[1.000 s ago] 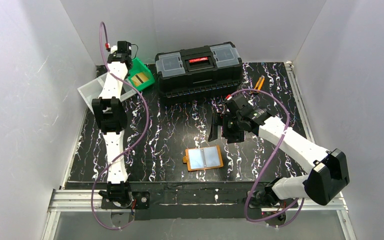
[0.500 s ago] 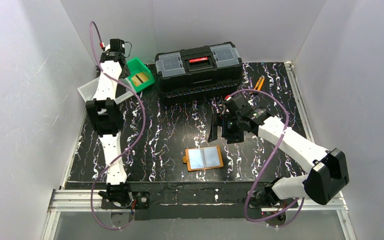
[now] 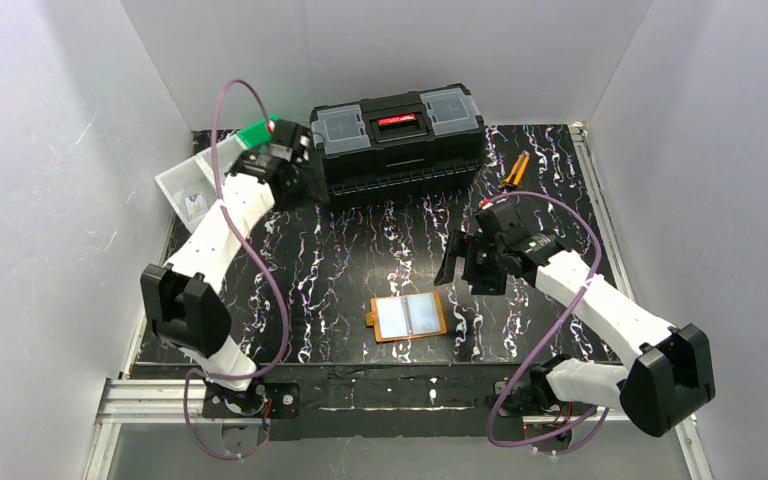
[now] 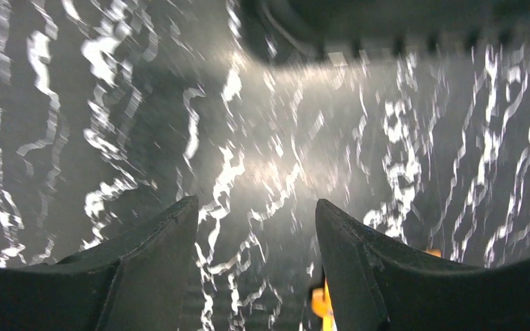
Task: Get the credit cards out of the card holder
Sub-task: Remove the credit card from the card holder.
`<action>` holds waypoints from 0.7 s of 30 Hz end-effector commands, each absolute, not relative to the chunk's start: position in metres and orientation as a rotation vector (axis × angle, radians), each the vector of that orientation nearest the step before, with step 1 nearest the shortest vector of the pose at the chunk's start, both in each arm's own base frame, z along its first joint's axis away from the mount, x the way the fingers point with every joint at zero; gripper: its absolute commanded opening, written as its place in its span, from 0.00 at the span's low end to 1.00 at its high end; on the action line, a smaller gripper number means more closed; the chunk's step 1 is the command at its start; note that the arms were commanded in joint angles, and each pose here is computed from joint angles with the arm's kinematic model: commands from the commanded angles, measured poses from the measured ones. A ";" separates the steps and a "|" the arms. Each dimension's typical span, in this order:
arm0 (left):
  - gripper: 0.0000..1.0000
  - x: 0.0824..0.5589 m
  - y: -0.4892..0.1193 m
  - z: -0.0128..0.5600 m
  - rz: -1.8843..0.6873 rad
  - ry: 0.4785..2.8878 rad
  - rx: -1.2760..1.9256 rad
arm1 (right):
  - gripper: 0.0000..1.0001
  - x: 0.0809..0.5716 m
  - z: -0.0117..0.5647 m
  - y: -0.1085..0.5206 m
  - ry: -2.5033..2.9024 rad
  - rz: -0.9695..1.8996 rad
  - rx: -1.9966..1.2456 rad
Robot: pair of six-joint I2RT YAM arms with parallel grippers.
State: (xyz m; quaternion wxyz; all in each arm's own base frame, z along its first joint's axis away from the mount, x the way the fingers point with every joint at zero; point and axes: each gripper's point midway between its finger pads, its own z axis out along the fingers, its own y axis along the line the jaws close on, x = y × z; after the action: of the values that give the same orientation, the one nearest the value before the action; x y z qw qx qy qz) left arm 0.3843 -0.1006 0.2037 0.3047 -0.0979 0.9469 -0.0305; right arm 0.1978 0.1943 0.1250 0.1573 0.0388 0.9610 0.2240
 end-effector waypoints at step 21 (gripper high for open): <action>0.64 0.175 -0.319 0.108 -0.379 2.715 0.506 | 0.98 0.187 0.101 0.148 2.641 0.641 0.577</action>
State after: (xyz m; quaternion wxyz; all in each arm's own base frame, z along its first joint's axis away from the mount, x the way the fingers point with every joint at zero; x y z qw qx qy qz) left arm 0.1821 -0.2953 0.1163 0.1824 0.1587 0.9625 -0.1228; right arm 0.1837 0.1524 0.1006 0.1695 0.1764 0.9419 0.2301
